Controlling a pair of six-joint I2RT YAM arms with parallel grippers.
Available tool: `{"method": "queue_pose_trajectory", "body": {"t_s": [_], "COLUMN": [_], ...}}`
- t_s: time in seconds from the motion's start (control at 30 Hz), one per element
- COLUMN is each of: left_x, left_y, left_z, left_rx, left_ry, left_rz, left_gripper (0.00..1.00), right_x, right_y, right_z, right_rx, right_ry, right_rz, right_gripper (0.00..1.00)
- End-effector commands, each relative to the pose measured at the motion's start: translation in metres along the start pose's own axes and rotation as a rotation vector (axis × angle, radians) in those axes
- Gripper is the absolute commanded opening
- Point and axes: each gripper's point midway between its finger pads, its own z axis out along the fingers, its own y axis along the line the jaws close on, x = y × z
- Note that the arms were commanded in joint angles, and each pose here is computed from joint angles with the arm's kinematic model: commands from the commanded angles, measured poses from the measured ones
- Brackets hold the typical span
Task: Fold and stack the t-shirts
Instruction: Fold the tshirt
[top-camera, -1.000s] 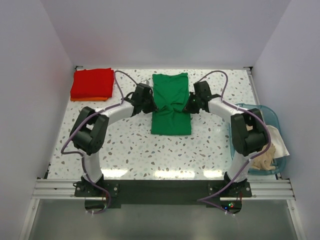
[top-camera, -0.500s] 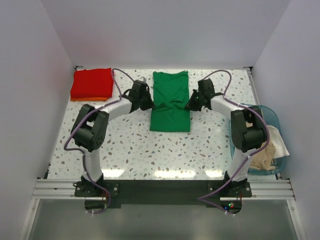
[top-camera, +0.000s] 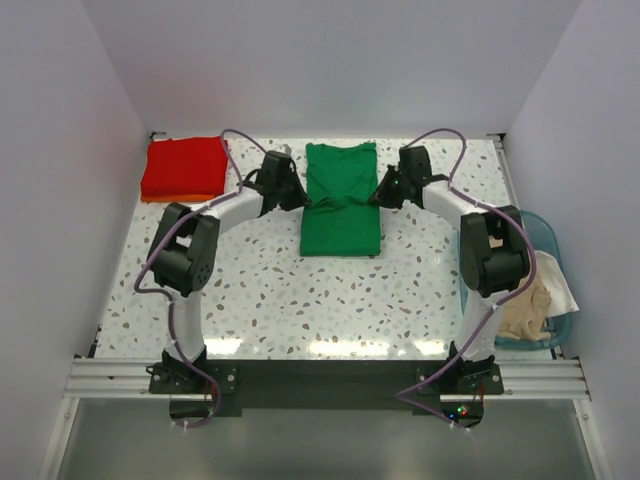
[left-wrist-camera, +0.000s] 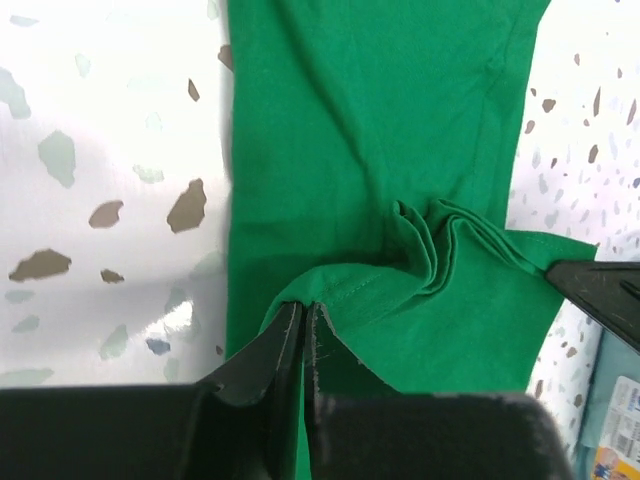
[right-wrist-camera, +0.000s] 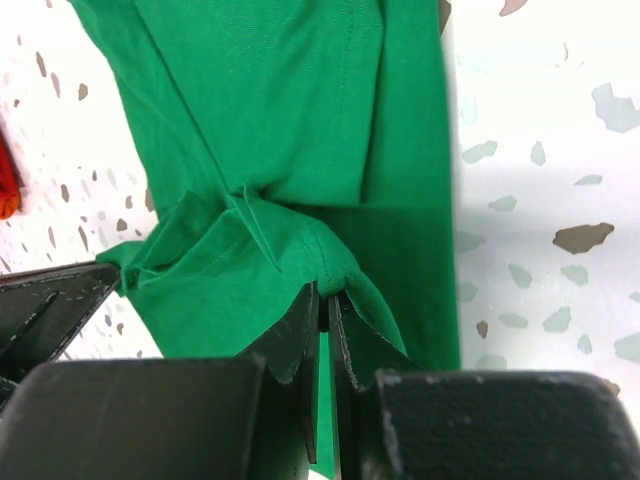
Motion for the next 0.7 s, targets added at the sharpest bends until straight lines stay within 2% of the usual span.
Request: {"method": "queue_pose_trajectory", "body": {"t_s": [0.0,0.03,0.07,0.13,0.17,0.27,0.3,0.37,0.43,0.5,0.53,0.63,0.67], "left_x": [-0.023,-0.023,-0.026,-0.035,-0.039,-0.051,-0.049,-0.053,-0.051,-0.042,-0.037,-0.025,-0.023], "left_y": [-0.007,-0.007,-0.008,-0.003,-0.003,-0.002,0.002,-0.003,-0.008,-0.013,-0.014,-0.026,-0.030], "left_z": [0.007,0.010,0.010,0.009,0.006,-0.010,-0.014,-0.028,-0.034,-0.035,-0.033,-0.023,-0.020], "left_rx": [0.053,0.074,0.085,0.095,0.102,0.123,0.113,0.120,0.150,0.167,0.170,0.193,0.197], "left_ry": [-0.033,-0.029,-0.031,-0.043,-0.050,-0.083,-0.084,-0.109,-0.126,-0.109,-0.095,-0.069,-0.062], "left_rz": [0.034,0.040,0.046,0.040,0.041,0.044,0.042,0.047,0.038,0.034,0.035,0.049,0.051], "left_gripper": [0.13,0.20,0.34,0.44,0.53,0.62,0.62,0.61,0.55,0.42,0.32,0.21,0.15], "right_x": [-0.015,-0.015,-0.020,-0.021,-0.028,-0.034,-0.035,-0.036,-0.033,-0.021,-0.016,0.002,0.002], "right_y": [0.010,0.008,0.006,0.003,0.003,0.003,0.003,0.005,0.007,0.014,0.017,0.035,0.048], "right_z": [0.005,0.008,0.009,0.012,0.010,0.001,-0.004,-0.016,-0.022,-0.027,-0.027,-0.018,-0.016], "right_rx": [-0.041,-0.037,-0.038,-0.034,-0.045,-0.037,-0.032,-0.031,-0.030,-0.020,-0.021,-0.033,-0.053], "right_ry": [-0.016,-0.010,-0.017,-0.010,-0.013,-0.024,-0.028,-0.049,-0.063,-0.062,-0.060,-0.038,-0.039], "right_rz": [0.002,0.004,0.007,0.016,0.019,0.003,-0.006,-0.016,-0.024,-0.050,-0.064,-0.115,-0.135], "right_gripper": [0.05,0.07,0.16,0.27,0.37,0.54,0.57,0.62,0.62,0.61,0.60,0.56,0.52]}}
